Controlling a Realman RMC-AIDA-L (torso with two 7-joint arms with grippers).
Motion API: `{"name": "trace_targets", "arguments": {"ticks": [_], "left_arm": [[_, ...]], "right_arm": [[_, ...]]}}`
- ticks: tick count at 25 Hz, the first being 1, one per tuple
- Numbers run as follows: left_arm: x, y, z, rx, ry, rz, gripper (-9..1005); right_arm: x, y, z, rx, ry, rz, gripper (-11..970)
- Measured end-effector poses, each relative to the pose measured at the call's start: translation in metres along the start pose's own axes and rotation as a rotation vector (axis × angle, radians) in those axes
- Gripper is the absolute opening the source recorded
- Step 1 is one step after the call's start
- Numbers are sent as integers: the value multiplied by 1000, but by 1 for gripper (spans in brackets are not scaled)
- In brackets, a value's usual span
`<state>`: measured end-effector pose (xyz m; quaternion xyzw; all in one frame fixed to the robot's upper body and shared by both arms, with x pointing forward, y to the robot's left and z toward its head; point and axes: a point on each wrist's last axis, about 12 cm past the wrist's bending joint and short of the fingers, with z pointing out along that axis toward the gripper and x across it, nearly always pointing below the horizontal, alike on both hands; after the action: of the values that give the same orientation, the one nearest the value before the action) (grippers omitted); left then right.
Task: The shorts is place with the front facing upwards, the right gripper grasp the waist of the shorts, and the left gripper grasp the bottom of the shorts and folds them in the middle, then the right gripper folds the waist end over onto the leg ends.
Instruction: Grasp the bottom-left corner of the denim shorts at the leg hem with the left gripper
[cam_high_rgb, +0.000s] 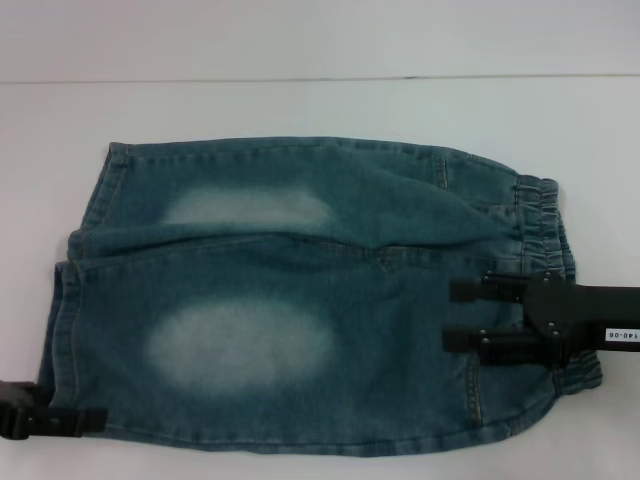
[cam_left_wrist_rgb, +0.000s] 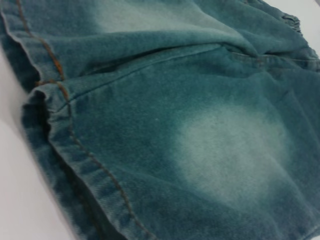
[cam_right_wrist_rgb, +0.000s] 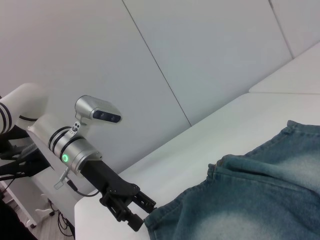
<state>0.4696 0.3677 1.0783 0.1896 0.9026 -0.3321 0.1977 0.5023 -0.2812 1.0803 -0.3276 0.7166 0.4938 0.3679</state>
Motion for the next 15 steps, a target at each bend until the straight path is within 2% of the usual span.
{"name": "trace_targets", "arguments": {"ticks": [8,15], "left_arm": [[-6,-2,0,-7,4,15,898],[-9,-6,1,-3,3,34,628]], "right_arm": [[0,1,-1,-5,-2,10,848],[-7,9,-17,-47,-89,7,845]]}}
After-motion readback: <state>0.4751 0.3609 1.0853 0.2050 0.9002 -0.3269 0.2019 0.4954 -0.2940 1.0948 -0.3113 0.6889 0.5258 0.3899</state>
